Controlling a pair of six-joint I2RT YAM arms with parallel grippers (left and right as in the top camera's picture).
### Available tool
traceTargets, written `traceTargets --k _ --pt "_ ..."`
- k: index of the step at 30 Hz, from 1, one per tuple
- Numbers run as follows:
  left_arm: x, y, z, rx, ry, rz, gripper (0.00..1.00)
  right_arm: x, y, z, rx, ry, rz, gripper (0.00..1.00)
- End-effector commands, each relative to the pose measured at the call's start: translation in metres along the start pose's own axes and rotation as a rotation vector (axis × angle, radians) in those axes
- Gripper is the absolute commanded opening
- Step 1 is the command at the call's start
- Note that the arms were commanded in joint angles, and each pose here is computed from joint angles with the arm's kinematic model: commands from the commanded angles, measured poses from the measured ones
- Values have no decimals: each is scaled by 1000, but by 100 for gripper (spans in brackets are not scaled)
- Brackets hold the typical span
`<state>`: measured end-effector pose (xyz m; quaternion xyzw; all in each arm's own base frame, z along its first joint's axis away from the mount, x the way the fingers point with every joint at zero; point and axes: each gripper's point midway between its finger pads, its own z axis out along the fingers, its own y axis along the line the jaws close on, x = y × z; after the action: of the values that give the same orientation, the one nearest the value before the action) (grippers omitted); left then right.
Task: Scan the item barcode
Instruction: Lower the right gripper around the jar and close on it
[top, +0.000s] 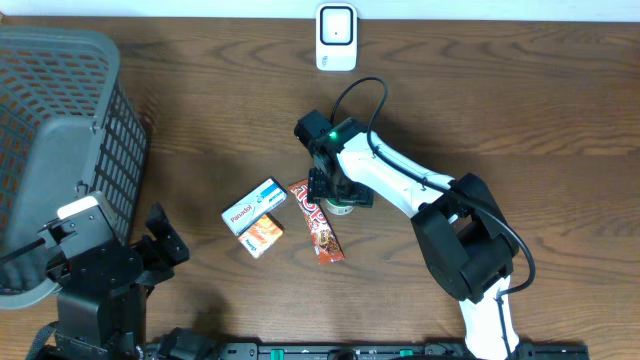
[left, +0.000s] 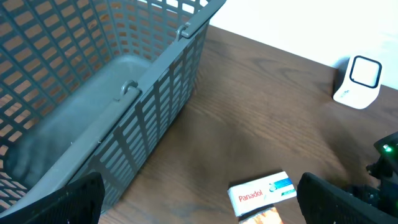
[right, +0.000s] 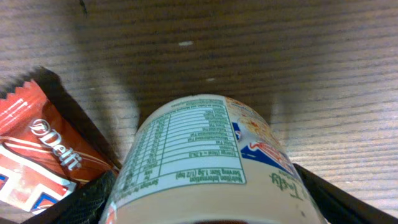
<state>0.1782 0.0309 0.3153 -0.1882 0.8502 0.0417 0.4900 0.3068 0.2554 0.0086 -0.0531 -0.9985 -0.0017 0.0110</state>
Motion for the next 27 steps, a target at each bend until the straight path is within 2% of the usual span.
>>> traceTargets --k 1,8,13,17,18,23,27 --pt "-4 1 -3 0 -11 1 98 5 -13 15 44 21 33 81" --pt "-4 1 -3 0 -11 1 98 2 -12 15 32 16 26 80" --pt "-4 1 -3 0 -11 1 98 1 -15 15 28 33 39 71" --pt "-4 1 -3 0 -11 1 98 3 -13 15 15 46 42 70" --pt "-4 1 -3 0 -11 1 98 3 -13 15 15 47 42 71" --pt "-4 1 -3 0 -11 1 98 10 -16 14 24 78 63 99" --pt "-4 1 -3 0 -11 1 98 12 -13 14 7 94 94 99"
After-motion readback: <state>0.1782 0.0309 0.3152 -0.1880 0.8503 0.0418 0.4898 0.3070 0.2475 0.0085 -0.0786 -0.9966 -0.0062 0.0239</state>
